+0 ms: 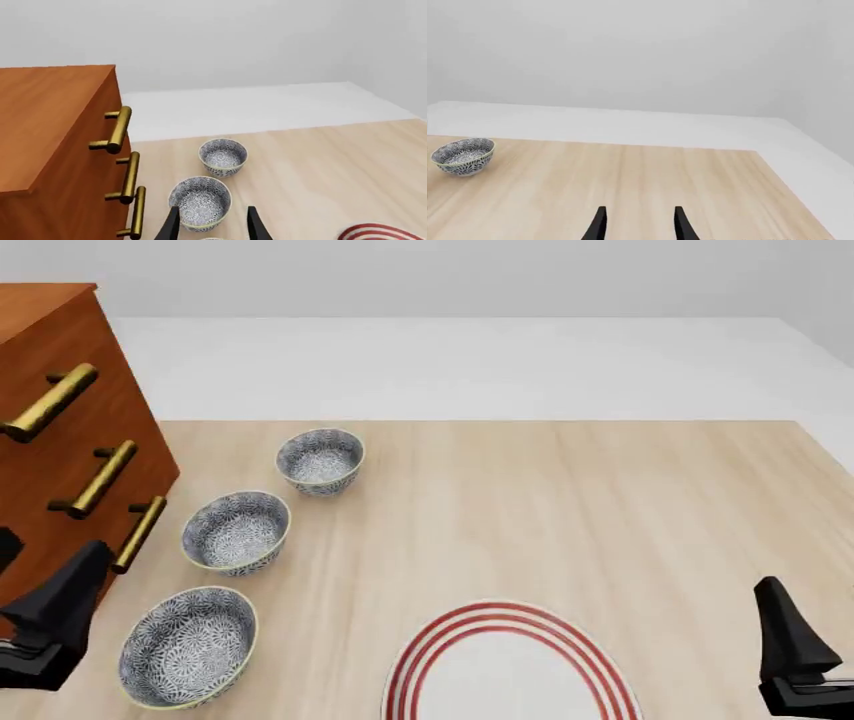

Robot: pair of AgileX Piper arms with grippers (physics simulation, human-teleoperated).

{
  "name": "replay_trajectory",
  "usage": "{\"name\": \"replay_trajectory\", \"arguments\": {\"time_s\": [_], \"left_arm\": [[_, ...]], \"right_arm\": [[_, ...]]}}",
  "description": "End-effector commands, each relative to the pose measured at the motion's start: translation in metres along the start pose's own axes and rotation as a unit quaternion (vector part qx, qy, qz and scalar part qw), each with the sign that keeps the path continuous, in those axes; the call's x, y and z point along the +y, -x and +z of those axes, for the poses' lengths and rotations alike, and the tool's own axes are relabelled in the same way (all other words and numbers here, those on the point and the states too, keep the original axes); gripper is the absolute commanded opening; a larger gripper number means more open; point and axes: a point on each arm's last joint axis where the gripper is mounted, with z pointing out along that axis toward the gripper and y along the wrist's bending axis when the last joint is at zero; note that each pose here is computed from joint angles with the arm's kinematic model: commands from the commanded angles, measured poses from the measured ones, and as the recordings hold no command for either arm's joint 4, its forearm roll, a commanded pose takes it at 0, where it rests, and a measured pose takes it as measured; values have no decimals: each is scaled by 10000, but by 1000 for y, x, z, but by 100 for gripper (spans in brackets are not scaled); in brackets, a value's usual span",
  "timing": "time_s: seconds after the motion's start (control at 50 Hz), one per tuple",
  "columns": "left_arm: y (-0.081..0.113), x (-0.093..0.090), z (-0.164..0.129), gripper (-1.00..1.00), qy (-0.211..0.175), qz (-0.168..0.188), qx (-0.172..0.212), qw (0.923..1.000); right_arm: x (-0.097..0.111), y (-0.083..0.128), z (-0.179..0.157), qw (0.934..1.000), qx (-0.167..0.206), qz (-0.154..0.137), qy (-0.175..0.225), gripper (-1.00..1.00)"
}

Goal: Pick up the bowl and put it in the middle on the plate.

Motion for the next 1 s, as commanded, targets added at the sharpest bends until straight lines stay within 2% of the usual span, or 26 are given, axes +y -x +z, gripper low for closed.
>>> {"name": "replay_trajectory", "arguments": {"time_s": [0.02,0.06,0.1,0.12,0.16,0.18,0.24,0.3,0.36,0.46,0.52,0.54,0.58,0.62,0.7,0.76,0.84,0.94,0.96,0.98,1.0], "left_arm": [[34,-4,8,100,-244,-549,167,9981],[44,-5,8,100,-278,-171,112,9994],[46,-7,14,100,-395,108,224,9989],[45,-6,18,100,-358,133,305,9988],[45,-7,25,100,-331,-270,451,9981],[45,-8,28,100,-413,-285,468,9976],[42,-11,37,100,-526,-30,592,9969],[40,-16,46,100,-716,238,680,9948],[34,-19,53,100,-807,271,794,9932],[27,-25,64,100,-993,607,901,9891],[24,-27,73,100,-1009,494,1029,9883],[19,-29,78,100,-1032,408,1186,9867],[16,-32,83,100,-1067,300,1251,9859],[7,-34,90,100,-1124,518,1343,9832],[1,-32,98,100,-1035,643,1486,9814],[-7,-30,105,100,-1004,1002,1591,9770],[-6,-33,109,100,-1035,873,1623,9774],[-13,-37,117,100,-1167,1178,1758,9704],[-19,-39,121,100,-1223,1340,1845,9659],[-22,-36,125,100,-1146,1329,1996,9640],[-16,-38,126,100,-1129,1088,2004,9671]], "right_arm": [[0,0,0,10000,-1,0,2,100],[0,0,0,10000,-31,-57,8,100],[0,-1,0,10000,8,14,1,100],[0,-1,0,10000,23,41,-2,100],[0,0,0,10000,20,35,0,100],[0,0,0,10000,0,0,3,100],[0,-1,0,10000,-21,-38,8,100],[0,-1,0,10000,28,50,0,100],[0,0,0,10000,-23,-42,10,100],[0,-1,0,10000,19,32,3,100],[0,0,0,10000,-21,-42,12,100],[0,0,0,10000,-11,-23,10,100],[0,-1,0,10000,22,37,4,100],[0,-1,0,10000,15,24,6,100],[0,0,0,10000,-11,-22,11,100],[0,-1,0,10000,26,44,5,100],[0,0,0,10000,-18,-35,13,100],[0,-1,0,10000,15,25,8,100],[0,-1,0,10000,-2,-5,11,100],[0,0,0,10000,-18,-34,14,100],[0,0,0,10000,-19,-36,14,100]]}}
